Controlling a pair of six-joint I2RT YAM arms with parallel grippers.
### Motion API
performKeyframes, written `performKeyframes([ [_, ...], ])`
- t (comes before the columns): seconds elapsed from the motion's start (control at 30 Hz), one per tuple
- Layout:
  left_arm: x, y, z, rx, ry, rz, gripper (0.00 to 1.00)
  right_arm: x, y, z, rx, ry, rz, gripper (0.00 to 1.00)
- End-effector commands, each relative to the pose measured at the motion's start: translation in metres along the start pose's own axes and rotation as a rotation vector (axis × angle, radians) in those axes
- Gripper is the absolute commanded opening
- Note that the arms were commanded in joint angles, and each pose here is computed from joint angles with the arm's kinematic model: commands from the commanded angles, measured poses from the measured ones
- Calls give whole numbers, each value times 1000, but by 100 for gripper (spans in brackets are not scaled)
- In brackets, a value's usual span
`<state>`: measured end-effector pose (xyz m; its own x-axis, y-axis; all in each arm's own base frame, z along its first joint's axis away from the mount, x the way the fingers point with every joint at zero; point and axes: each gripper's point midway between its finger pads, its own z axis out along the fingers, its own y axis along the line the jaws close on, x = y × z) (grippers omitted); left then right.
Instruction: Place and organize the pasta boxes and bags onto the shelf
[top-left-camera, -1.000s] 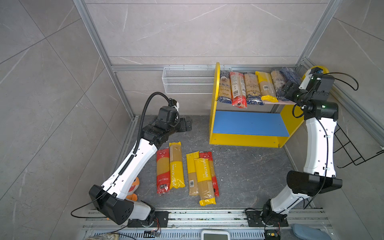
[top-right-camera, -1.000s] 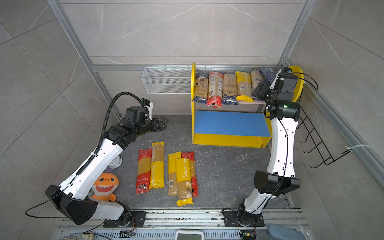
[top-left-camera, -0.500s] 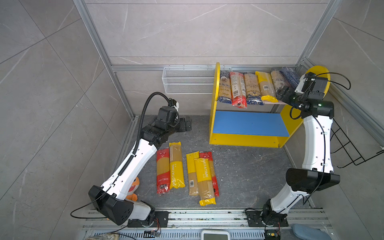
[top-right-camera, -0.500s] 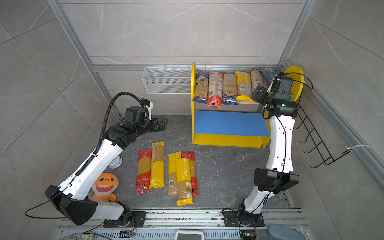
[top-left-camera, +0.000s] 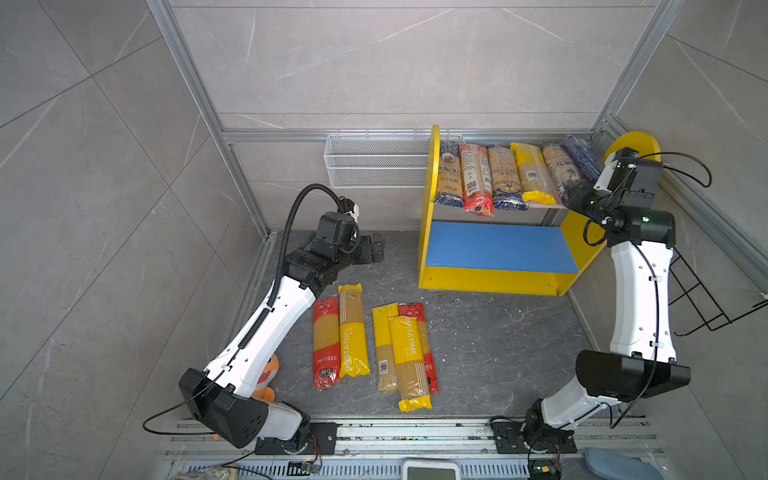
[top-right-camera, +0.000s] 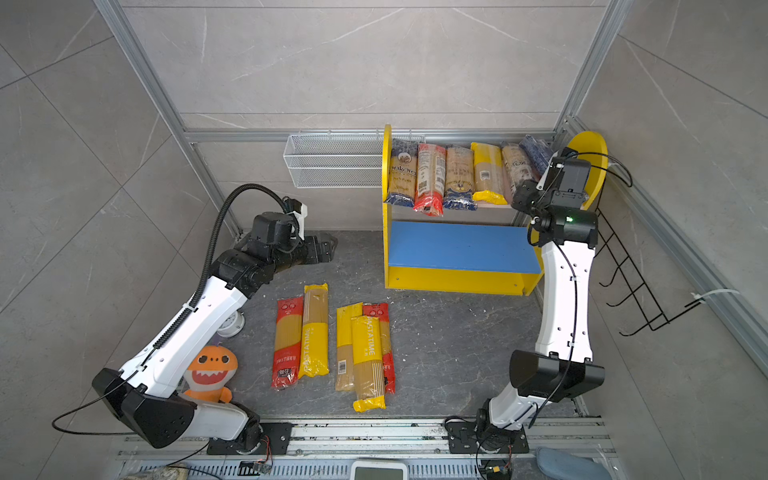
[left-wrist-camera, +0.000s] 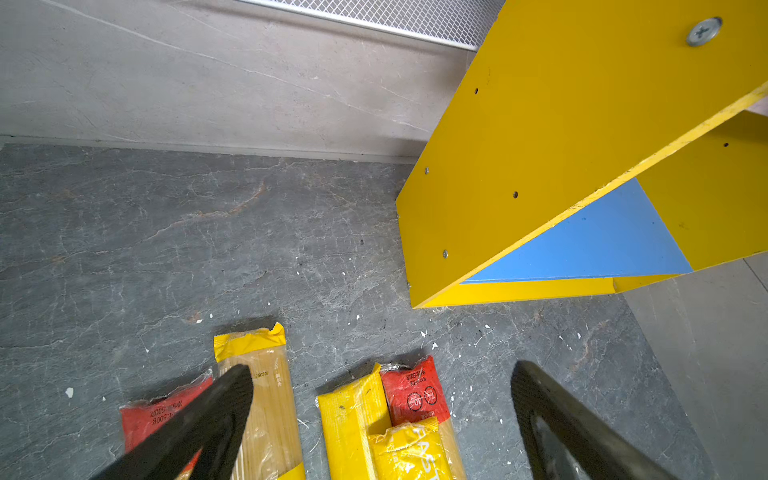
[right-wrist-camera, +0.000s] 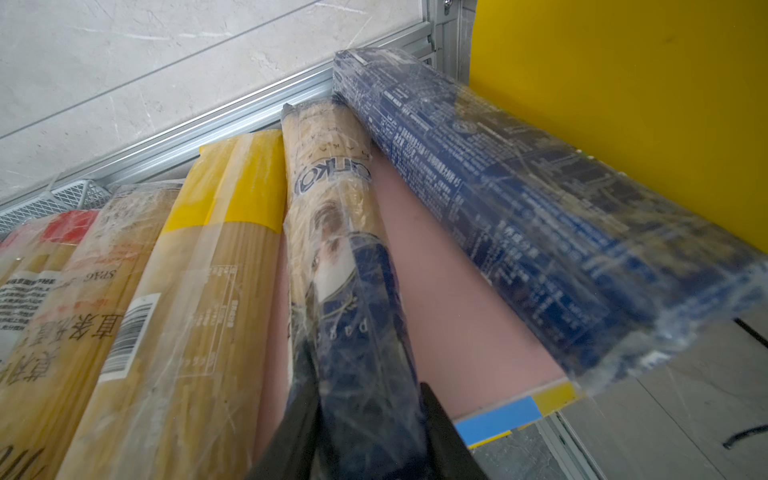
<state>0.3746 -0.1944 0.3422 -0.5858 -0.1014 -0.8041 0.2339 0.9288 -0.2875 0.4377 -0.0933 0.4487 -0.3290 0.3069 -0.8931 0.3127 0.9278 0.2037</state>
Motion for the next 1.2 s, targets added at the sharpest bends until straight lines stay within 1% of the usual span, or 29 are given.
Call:
performKeyframes([
  [0.0,-17,-10,-9,42,-46,6,100,21,-12,-11,50,72,-13,21],
  [0.07,-17,-11,-9,44,-47,9,100,21,-9,-11,20,78,6,18],
  [0.13,-16,-11,-9,47,-47,11,100,19,-5,-9,-38,86,59,17],
  [0.23,-14,-11,-9,49,-46,12,100,14,-1,-1,-153,107,195,12],
  [0.3,-13,-9,-10,45,-46,11,100,8,2,1,-222,103,272,11],
  [0.4,-13,-8,-12,39,-51,10,100,3,4,2,-281,96,338,8],
  [0.53,-12,-6,-13,32,-49,18,100,-1,8,-1,-310,96,350,6],
  [0.77,-13,-11,-8,48,-40,25,100,-3,21,-21,-379,97,365,5],
  [0.93,-13,-14,-4,64,-32,29,100,-1,21,-32,-374,97,361,5],
  [1.17,-12,-15,-5,72,-33,33,100,-1,26,-41,-408,97,375,5],
])
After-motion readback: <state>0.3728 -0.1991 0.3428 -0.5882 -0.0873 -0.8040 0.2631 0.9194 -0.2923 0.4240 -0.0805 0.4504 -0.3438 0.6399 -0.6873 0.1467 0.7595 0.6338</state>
